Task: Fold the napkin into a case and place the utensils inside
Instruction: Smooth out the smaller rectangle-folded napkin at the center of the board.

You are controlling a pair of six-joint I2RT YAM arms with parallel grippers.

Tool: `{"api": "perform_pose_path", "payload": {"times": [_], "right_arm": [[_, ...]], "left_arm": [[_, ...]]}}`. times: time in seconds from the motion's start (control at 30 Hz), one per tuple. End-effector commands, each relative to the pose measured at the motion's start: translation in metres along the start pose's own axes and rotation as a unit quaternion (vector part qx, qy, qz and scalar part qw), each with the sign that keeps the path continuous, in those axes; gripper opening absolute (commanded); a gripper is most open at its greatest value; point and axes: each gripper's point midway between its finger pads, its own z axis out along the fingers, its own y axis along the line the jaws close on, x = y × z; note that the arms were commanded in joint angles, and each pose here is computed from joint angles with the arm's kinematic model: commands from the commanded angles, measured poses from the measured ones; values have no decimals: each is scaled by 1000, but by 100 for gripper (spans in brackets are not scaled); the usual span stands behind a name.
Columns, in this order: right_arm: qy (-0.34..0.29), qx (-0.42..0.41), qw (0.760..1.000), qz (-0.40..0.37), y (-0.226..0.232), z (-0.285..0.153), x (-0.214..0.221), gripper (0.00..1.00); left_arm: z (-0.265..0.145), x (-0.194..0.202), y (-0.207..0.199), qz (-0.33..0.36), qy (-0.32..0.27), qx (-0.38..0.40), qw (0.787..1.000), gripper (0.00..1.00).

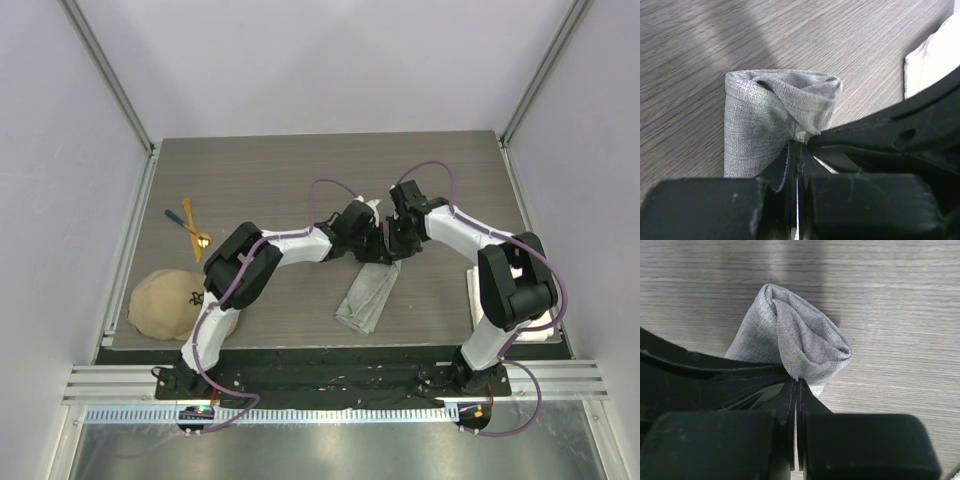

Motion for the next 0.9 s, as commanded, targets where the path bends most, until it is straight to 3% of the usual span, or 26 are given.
{"api": "perform_pose_path", "payload": {"times": [0.0,0.37,0.6,0.77,0.87], "right_arm": [[-19,-60,998,14,31,-13,-12,1],[18,-14,999,34,2,41,18,1],[-6,-29,999,41,1,27,6,2],[-3,-36,998,52,-4,26,2,4],[-1,-38,998,54,-5,25,2,4]], "left_arm": [[-2,-6,-10,7,-19,9,1000,1],[-4,4,-5,13,-16,3,1000,0],[-17,-3,-20,30,-23,6,999,1],[-51,-18,-44,56,-36,15,998,6],[-69,-13,-39,66,-21,-15,997,6]]}}
